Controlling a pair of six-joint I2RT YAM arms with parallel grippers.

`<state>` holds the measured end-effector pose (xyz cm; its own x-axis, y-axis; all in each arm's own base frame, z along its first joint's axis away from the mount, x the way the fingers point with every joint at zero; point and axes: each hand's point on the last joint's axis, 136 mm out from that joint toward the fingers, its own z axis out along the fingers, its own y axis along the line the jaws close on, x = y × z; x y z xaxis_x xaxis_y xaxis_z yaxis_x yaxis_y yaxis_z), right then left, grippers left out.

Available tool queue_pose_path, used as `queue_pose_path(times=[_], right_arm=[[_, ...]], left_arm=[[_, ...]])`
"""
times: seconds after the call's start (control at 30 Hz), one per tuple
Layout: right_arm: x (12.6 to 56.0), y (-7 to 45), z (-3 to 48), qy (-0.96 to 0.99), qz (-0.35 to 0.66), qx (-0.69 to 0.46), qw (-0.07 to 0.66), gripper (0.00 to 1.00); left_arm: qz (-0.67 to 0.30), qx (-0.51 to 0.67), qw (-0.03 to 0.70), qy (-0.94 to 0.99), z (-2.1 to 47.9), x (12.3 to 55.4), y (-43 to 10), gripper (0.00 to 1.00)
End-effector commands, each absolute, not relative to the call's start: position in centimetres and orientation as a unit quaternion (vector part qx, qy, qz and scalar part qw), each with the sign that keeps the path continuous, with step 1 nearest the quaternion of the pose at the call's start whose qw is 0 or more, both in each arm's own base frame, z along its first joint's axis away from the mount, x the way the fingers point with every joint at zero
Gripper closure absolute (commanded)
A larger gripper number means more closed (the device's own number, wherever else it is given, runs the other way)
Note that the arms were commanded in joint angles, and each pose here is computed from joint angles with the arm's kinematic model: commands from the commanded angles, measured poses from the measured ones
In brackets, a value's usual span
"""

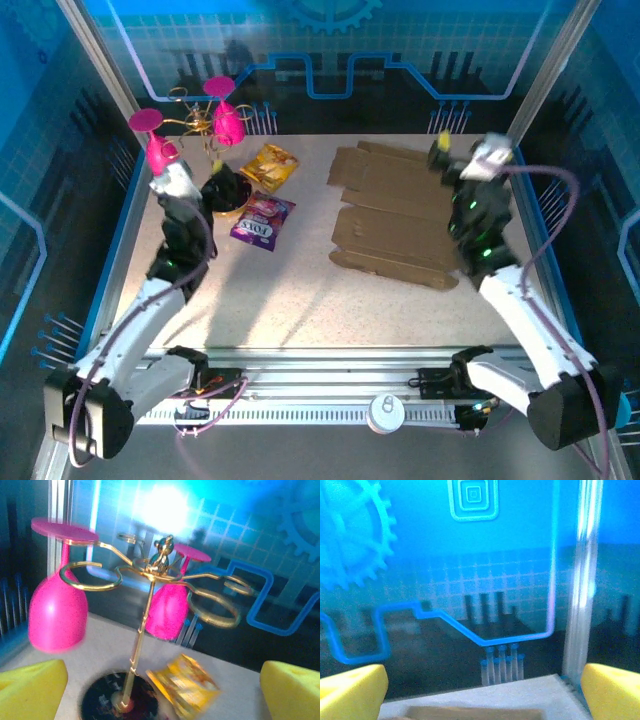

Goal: Fold the paper box

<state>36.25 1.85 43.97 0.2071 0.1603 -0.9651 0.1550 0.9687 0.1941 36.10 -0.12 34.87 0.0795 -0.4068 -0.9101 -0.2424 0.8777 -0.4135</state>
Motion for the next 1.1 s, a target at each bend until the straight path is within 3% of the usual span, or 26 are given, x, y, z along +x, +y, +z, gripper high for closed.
queue_pose_path(times=[0.0, 0.03, 0.13, 0.27, 0.43, 0.57, 0.73, 1.07], right_arm=[[35.6, 1.9, 39.0, 0.738, 0.167, 0.203, 0.621, 0.00], [35.8, 2.9, 39.1, 0.746, 0.216, 0.194, 0.600, 0.00], [34.6, 3.6, 36.4, 0.816, 0.170, 0.226, 0.505, 0.03], [31.7, 6.8, 30.5, 0.878, 0.184, 0.223, 0.382, 0.37], [26.2, 11.1, 21.4, 0.896, 0.256, 0.268, 0.245, 0.51], [24.0, 12.6, 15.9, 0.873, 0.307, 0.328, 0.191, 0.51], [23.5, 12.6, 11.9, 0.834, 0.352, 0.392, 0.164, 0.51], [23.4, 11.1, 9.6, 0.783, 0.389, 0.461, 0.154, 0.52]], left_arm=[[-0.227, -0.350, 0.564, 0.712, 33.2, 34.9, -1.3, 0.01], [-0.294, -0.347, 0.533, 0.713, 33.3, 35.7, -2.7, 0.01], [-0.333, -0.336, 0.448, 0.758, 31.8, 36.0, -6.6, 0.11], [-0.355, -0.293, 0.333, 0.823, 27.4, 33.6, -13.3, 0.28], [-0.400, -0.267, 0.225, 0.847, 21.3, 28.9, -20.7, 0.49], [-0.432, -0.282, 0.149, 0.843, 16.6, 26.8, -25.2, 0.54], [-0.450, -0.305, 0.076, 0.836, 12.7, 27.2, -29.4, 0.61], [-0.442, -0.370, 0.031, 0.817, 7.3, 30.0, -32.1, 0.65]])
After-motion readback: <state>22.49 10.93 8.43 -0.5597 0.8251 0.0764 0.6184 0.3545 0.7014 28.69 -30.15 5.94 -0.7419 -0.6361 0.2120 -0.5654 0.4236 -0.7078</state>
